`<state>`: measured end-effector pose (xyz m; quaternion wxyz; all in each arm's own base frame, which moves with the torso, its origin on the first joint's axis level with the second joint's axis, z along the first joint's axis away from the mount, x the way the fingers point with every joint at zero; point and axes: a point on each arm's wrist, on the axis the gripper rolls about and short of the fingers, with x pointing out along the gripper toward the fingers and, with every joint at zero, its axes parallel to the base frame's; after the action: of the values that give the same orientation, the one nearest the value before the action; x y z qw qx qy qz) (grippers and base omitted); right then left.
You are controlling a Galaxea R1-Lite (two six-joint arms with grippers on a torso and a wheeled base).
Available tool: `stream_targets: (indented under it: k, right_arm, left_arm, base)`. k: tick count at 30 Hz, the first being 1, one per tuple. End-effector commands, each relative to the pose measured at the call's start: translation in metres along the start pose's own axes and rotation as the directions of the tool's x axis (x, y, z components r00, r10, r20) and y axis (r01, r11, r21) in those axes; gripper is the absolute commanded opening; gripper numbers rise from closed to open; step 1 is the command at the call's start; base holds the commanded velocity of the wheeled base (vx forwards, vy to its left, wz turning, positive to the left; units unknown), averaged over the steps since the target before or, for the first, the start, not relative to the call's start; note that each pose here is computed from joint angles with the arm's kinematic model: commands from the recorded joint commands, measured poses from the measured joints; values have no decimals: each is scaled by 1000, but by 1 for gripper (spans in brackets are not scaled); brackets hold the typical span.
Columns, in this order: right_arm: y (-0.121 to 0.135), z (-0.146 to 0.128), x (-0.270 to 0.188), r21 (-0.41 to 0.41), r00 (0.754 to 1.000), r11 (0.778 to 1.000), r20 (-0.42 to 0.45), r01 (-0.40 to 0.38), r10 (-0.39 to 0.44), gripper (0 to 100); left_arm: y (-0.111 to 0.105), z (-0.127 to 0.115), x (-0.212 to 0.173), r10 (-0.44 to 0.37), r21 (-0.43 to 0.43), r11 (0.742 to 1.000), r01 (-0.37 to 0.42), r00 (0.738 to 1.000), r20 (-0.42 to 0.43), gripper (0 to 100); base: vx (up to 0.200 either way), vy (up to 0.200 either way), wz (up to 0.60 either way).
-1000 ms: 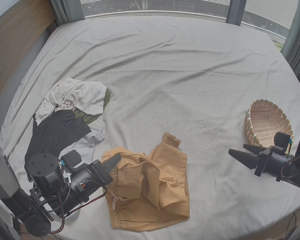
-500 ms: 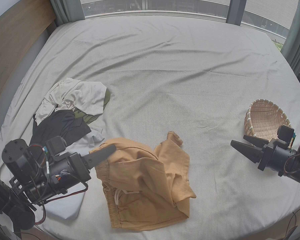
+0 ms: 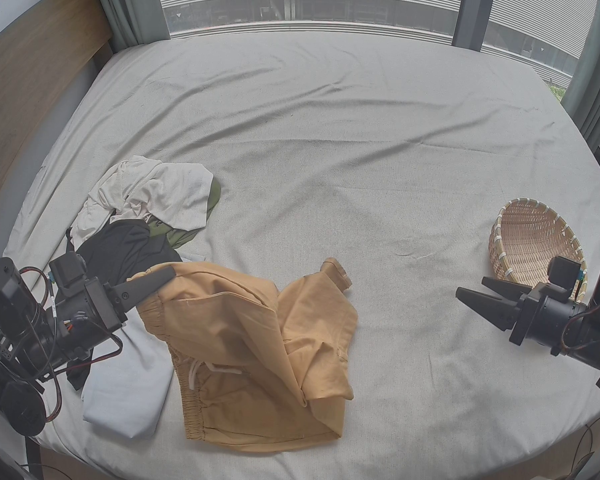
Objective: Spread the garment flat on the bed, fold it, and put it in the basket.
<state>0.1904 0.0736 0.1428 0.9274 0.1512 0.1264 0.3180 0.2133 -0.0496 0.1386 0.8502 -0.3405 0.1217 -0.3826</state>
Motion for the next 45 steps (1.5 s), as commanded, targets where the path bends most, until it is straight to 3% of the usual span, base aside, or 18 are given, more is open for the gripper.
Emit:
stream_targets:
  k: [1,7,14,18,26,36,45]
  right_arm:
    - [-8,-16,11,21,998,1000,-58,13,-12,100]
    - [-13,-34,23,36,996,999,-92,2,1,100]
    - [-3,-63,52,120,987,990,-129,-78,94,100]
    - [-4,-77,63,143,982,986,-161,-80,103,100]
    - [-3,-76,70,140,982,986,-149,-94,115,100]
    - [-11,-74,116,116,986,985,-94,-124,136,100]
    - [-8,-86,132,124,980,982,-115,-145,160,100]
  left_arm:
    - [5,-5,3,11,-19,1000,-12,1000,-25,0]
    - [13,-11,10,26,-36,999,-28,998,-54,0]
    - [15,-13,10,34,-19,999,-36,998,-61,0]
    - [15,-14,9,35,-20,999,-36,997,-62,0]
    - [15,-14,10,33,-20,999,-34,997,-64,0]
    - [14,-14,10,30,-17,999,-31,998,-63,0]
    - [12,-20,13,20,23,1000,-18,996,-89,0]
  base:
    - [0,0,0]
    - [0,0,0]
    - [0,0,0]
    - [0,0,0]
    - [0,0,0]
    - [0,0,0]
    - [0,0,0]
